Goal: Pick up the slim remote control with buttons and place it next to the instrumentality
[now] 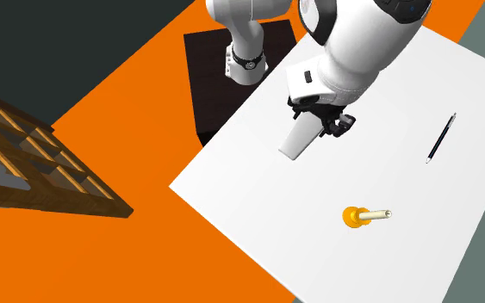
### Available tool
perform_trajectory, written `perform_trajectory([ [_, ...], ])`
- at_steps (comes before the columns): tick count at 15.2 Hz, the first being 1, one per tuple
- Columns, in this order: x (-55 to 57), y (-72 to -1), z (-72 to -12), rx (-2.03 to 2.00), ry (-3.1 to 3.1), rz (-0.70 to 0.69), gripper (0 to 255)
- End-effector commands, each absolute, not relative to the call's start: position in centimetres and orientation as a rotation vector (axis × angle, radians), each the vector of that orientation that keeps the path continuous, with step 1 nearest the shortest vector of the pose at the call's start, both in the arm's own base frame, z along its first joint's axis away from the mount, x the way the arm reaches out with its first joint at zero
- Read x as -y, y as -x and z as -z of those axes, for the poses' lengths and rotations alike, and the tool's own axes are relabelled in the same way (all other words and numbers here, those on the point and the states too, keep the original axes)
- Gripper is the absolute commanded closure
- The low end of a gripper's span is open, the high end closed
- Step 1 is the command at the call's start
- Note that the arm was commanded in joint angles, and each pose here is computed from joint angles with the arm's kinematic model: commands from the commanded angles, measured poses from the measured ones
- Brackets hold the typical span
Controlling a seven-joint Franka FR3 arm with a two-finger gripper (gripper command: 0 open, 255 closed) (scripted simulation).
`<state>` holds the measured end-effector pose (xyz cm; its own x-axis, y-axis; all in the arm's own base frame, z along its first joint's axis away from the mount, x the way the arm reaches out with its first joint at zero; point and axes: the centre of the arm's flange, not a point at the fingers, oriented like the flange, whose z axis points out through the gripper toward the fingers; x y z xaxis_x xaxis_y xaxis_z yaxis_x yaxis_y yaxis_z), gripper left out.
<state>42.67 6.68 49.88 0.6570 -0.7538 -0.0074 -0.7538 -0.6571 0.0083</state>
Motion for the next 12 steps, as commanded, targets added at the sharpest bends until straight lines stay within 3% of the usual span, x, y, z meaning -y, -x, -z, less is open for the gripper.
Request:
perform_trajectory([
  [1, -9.3, -42.1, -50.0, 1.301, -2.855, 0.016, 255],
  [12, -23.4, -38.4, -50.1, 1.301, -2.855, 0.016, 255],
])
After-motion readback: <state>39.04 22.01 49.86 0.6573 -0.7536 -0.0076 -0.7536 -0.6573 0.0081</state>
